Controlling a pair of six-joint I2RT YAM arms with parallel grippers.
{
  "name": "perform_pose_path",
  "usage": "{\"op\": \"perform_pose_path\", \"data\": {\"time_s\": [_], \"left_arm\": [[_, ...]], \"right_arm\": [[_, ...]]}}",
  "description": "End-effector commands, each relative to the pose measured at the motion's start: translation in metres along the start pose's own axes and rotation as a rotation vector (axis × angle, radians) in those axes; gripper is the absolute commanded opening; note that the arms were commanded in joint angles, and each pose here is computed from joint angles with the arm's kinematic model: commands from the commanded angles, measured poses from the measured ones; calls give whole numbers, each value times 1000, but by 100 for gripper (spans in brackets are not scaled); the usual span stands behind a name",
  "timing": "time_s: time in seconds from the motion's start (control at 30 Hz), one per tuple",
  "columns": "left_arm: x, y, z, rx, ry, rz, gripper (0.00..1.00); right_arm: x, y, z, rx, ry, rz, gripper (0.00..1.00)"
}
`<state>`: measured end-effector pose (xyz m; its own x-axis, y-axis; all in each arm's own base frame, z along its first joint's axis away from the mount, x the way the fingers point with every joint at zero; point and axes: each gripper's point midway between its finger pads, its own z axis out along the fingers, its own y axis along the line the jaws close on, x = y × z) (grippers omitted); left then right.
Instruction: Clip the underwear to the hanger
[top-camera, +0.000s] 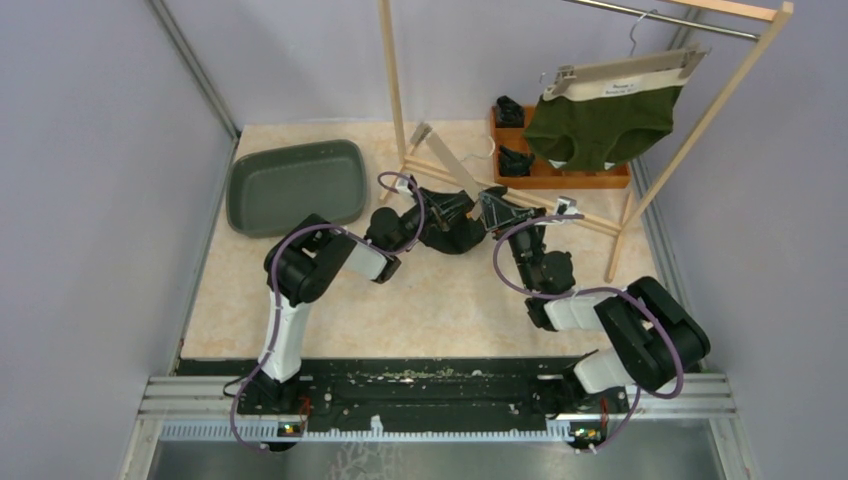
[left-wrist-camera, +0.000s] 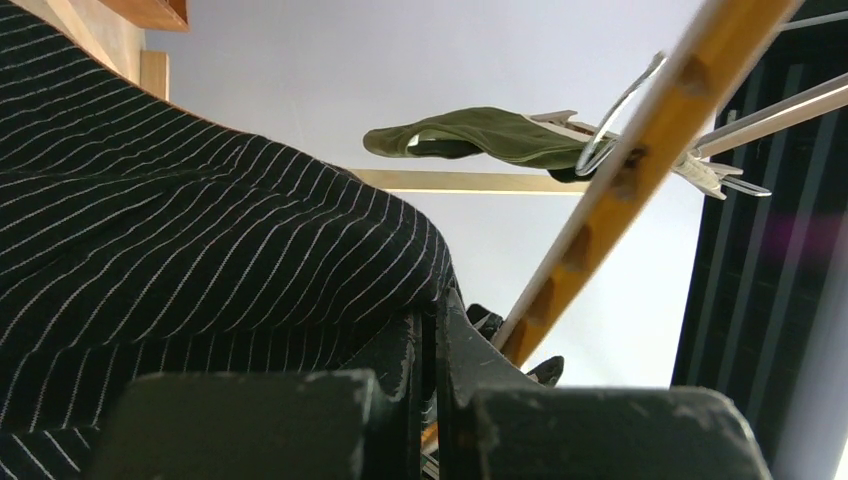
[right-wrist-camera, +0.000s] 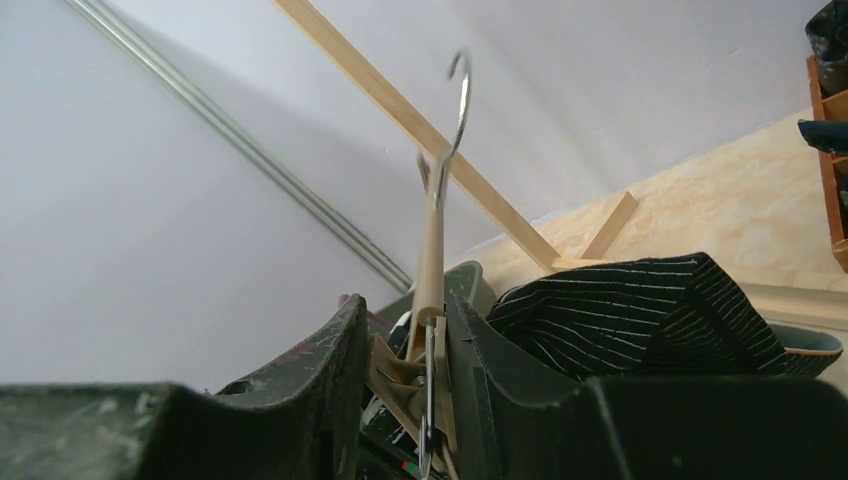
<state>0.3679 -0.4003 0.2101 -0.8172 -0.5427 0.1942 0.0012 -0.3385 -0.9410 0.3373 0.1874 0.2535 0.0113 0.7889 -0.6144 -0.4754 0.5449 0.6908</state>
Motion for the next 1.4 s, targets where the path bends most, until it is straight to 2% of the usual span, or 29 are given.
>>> {"op": "perform_pose_path", "data": {"time_s": [0.0,0.3,0.73,0.87,0.93,1.03,1.13,1.17,1.27,1.37], "left_arm": [[6,-11,4,50,12,7,0],[6,-2,0,22,15,3,0],[20,39,-19,-114,89,18,0],[37,68,-34,-184,169,2,0],[48,84,-43,-225,231,-9,0],[63,104,-56,-279,321,-23,12],[73,116,-69,-342,377,-10,34],[75,120,-74,-371,394,5,39],[79,130,-86,-488,428,70,47],[74,146,-96,-650,451,211,50]], "right_arm": [[-33,35,8,-112,-105,42,33],[-32,17,-5,-25,-94,21,36],[-38,-11,-32,224,70,-190,37],[-42,-14,-37,314,185,-308,54],[-45,-9,-35,338,250,-355,58],[-34,-13,-41,373,383,-403,64],[-28,-13,-44,376,444,-416,67],[-28,-13,-45,379,451,-419,68],[-24,-17,-48,397,490,-433,70],[-12,-23,-50,413,568,-449,72]]}}
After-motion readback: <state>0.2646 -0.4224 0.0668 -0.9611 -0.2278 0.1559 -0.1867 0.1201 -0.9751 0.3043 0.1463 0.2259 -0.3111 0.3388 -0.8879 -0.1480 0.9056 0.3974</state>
